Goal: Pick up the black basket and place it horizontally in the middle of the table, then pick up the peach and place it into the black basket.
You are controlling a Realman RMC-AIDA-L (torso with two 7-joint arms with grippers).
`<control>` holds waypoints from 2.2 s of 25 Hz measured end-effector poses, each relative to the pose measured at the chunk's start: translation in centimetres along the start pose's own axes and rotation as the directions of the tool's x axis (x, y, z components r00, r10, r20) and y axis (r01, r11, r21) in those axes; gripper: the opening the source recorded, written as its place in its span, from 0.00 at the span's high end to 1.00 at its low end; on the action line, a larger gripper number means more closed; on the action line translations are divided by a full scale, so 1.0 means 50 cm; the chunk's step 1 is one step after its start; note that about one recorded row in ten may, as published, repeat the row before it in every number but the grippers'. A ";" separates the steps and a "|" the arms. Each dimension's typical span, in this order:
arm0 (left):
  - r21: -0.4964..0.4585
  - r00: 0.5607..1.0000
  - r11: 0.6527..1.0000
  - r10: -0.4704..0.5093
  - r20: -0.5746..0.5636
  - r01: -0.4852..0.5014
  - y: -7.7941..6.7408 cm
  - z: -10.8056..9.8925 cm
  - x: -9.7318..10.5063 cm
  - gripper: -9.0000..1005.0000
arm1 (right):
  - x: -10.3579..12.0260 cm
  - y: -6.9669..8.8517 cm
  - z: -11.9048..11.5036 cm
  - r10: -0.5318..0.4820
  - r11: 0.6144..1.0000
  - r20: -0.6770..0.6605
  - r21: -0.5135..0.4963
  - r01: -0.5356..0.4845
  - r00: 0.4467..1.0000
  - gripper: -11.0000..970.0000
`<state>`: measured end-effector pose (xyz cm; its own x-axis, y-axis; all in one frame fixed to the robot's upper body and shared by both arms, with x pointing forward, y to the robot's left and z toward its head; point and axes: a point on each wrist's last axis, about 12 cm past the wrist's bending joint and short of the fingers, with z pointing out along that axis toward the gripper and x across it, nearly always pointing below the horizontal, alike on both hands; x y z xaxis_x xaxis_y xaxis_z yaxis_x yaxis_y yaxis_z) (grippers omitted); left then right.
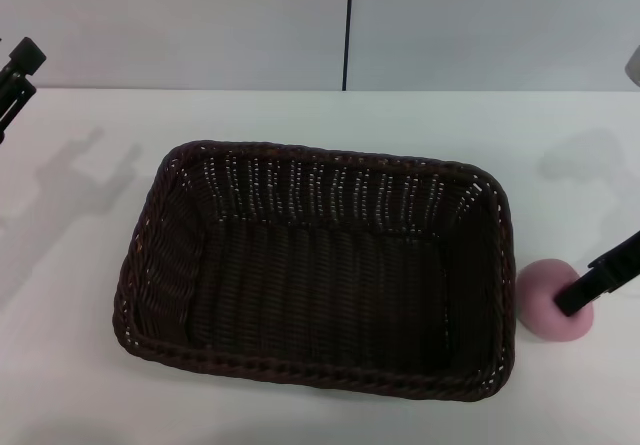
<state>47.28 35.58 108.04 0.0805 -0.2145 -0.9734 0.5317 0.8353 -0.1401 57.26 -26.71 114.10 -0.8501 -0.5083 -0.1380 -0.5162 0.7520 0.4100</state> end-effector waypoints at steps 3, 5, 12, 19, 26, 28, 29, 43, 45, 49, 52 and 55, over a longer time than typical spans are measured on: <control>0.001 1.000 1.000 0.000 0.001 0.000 0.000 0.001 0.000 0.39 | 0.003 -0.001 -0.010 0.001 1.000 0.011 0.005 -0.001 1.000 0.71; 0.001 1.000 1.000 0.000 0.001 0.000 0.000 0.001 0.000 0.39 | 0.008 0.001 -0.031 -0.003 1.000 0.029 0.013 0.002 1.000 0.77; 0.002 1.000 1.000 0.001 0.005 -0.001 0.000 0.001 -0.001 0.39 | 0.033 0.047 -0.156 -0.049 0.994 0.132 0.108 0.035 0.990 0.85; 0.007 1.000 1.000 0.001 0.009 -0.001 -0.001 0.002 -0.002 0.39 | 0.000 0.144 -0.227 -0.236 0.963 0.202 0.180 0.200 0.951 0.88; 0.026 1.000 1.000 -0.007 0.019 0.007 -0.008 -0.010 -0.002 0.39 | -0.081 0.184 -0.186 -0.381 0.923 0.261 0.045 0.383 0.887 0.91; 0.025 1.000 1.000 -0.007 0.014 0.007 -0.008 -0.014 -0.001 0.39 | -0.102 0.191 -0.164 -0.406 0.909 0.255 0.011 0.418 0.877 0.93; 0.025 1.000 1.000 -0.007 0.014 0.007 -0.008 -0.014 -0.001 0.39 | -0.122 0.193 -0.137 -0.409 0.903 0.245 -0.028 0.428 0.879 0.93; -0.018 1.000 1.000 -0.001 0.009 0.002 -0.005 -0.031 0.010 0.39 | -0.116 0.158 -0.093 -0.403 0.866 0.387 -0.130 0.482 0.829 0.55; -0.036 1.000 0.999 0.001 0.015 0.000 -0.002 -0.034 0.013 0.39 | -0.097 0.143 -0.095 -0.388 0.852 0.463 -0.149 0.501 0.797 0.51; -0.066 0.999 0.998 0.008 0.032 -0.006 0.000 -0.045 0.016 0.39 | -0.051 0.104 -0.089 -0.341 0.835 0.614 -0.149 0.529 0.712 0.43; -0.135 0.995 0.990 0.049 0.086 -0.037 -0.002 -0.077 0.026 0.39 | -0.004 0.065 -0.074 -0.272 0.846 0.747 -0.115 0.521 0.607 0.37; -0.156 0.994 0.987 0.058 0.089 -0.044 -0.001 -0.084 0.028 0.39 | 0.050 0.024 -0.047 -0.172 0.865 0.880 -0.079 0.495 0.442 0.31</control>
<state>43.84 37.37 105.92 0.1862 -0.2100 -0.9598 0.3898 0.9125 -0.1240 54.74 -28.07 116.39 -0.3789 0.0153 -0.9253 -0.8591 0.3658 0.3579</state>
